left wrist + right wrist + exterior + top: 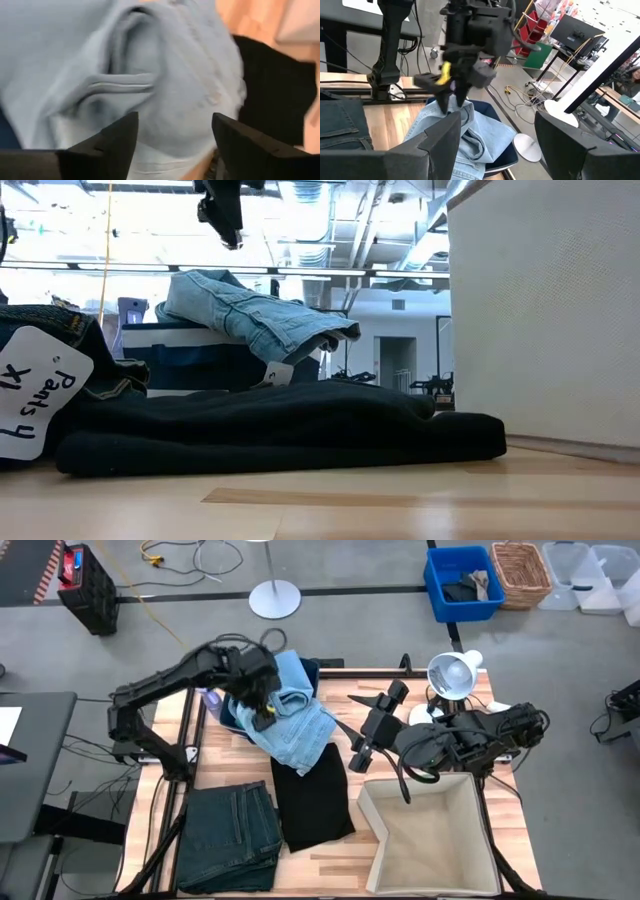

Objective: Sort clothes
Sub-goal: Put the gray pants into the blue bin

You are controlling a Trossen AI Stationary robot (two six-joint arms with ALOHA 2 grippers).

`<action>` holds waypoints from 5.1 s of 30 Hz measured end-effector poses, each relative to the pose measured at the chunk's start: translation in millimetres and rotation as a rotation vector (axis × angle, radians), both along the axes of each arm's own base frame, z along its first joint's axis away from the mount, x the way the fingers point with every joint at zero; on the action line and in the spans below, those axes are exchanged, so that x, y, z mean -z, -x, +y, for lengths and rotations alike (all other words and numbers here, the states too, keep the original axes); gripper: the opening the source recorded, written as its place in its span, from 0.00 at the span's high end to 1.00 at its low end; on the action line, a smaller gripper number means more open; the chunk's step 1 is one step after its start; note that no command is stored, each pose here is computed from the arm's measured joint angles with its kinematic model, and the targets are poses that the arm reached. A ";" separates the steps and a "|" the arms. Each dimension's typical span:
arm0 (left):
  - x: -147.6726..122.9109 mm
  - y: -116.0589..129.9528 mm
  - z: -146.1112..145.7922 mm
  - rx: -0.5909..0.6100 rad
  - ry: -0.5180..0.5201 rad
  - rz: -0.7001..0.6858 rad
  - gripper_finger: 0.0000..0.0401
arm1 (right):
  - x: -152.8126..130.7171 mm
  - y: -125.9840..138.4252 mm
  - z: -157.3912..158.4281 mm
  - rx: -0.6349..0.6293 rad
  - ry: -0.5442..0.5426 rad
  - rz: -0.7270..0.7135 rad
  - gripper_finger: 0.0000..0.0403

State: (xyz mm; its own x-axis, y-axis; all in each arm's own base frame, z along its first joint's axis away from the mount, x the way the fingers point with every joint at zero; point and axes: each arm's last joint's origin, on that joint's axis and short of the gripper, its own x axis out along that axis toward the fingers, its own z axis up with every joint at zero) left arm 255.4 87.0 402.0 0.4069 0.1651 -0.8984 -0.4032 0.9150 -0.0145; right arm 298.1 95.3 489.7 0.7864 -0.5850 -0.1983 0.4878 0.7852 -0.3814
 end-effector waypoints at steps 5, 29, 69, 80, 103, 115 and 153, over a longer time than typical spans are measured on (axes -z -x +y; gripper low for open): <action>14.6 -23.5 -20.8 0.117 0.019 0.052 0.50 | -0.9 -0.7 -1.2 0.004 0.002 -0.006 0.33; 112.9 -77.7 48.9 -0.037 0.129 0.379 0.70 | -3.3 5.0 14.1 0.005 0.014 -0.036 0.33; 173.0 -33.9 83.0 -0.229 0.232 0.374 0.79 | -10.3 3.4 14.2 0.020 0.011 -0.095 0.33; 104.8 -33.6 79.0 -0.206 0.120 0.113 0.39 | -10.5 2.7 12.0 0.026 0.011 -0.096 0.33; 5.4 35.3 -40.1 0.071 -0.011 -0.116 0.39 | -19.4 1.0 -7.1 -0.043 0.006 -0.110 0.33; 64.4 -29.7 -96.4 0.410 -0.250 0.238 0.37 | -23.2 5.3 -13.0 -0.041 0.023 -0.105 0.33; 110.3 -75.1 -93.2 0.311 -0.505 0.489 0.95 | -23.3 7.3 -4.5 -0.062 0.014 -0.114 0.33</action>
State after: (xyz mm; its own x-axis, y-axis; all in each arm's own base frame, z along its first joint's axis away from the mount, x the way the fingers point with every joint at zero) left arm 330.6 -6.2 291.7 0.0774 0.5462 -0.8341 0.0206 0.8355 0.5491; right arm 290.8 90.8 513.0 0.8382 -0.5365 -0.0977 0.4792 0.8101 -0.3377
